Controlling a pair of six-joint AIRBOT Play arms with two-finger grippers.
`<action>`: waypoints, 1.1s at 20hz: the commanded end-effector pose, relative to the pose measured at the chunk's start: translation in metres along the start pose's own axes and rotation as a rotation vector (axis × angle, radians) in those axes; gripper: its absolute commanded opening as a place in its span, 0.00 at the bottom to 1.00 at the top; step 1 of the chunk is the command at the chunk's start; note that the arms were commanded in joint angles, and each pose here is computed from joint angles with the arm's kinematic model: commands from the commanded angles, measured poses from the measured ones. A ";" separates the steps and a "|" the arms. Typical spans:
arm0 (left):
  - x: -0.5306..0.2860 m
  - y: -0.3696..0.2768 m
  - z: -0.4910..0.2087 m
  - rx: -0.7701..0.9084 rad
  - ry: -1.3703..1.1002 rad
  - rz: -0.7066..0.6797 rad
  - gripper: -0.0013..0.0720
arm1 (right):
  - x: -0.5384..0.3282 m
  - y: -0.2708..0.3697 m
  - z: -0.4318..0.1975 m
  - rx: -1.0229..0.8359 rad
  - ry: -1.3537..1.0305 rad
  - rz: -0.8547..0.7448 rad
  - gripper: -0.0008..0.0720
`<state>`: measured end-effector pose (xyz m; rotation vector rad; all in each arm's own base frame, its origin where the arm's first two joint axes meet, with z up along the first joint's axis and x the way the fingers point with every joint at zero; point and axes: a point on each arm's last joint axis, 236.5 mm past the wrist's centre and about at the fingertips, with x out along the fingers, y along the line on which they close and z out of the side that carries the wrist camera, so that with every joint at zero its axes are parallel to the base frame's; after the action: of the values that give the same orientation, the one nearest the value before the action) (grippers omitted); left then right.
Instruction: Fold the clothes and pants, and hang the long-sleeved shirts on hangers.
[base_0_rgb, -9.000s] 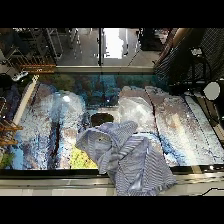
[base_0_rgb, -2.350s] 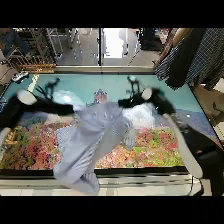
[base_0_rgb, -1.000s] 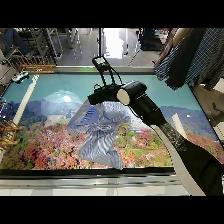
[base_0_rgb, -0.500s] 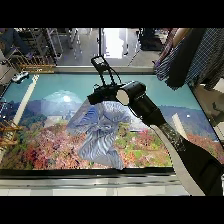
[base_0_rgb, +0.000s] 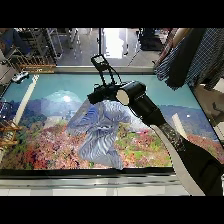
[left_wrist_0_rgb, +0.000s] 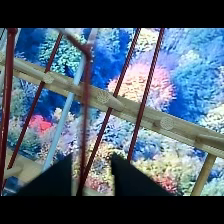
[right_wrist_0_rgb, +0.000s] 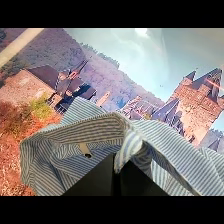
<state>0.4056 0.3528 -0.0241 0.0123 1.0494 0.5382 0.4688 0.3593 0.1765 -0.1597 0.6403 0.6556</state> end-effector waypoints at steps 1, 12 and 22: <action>0.000 0.000 0.000 0.001 -0.001 -0.001 0.21 | 0.000 -0.001 0.000 0.000 0.001 -0.002 0.05; -0.024 0.004 0.018 0.004 -0.057 0.013 0.08 | 0.000 -0.001 0.000 0.001 0.001 -0.001 0.05; -0.165 -0.063 0.095 -0.003 -0.373 -0.236 0.04 | 0.000 0.001 -0.002 0.013 0.010 0.006 0.05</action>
<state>0.4386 0.2917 0.0976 0.0619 0.7912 0.4041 0.4677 0.3592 0.1752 -0.1527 0.6500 0.6551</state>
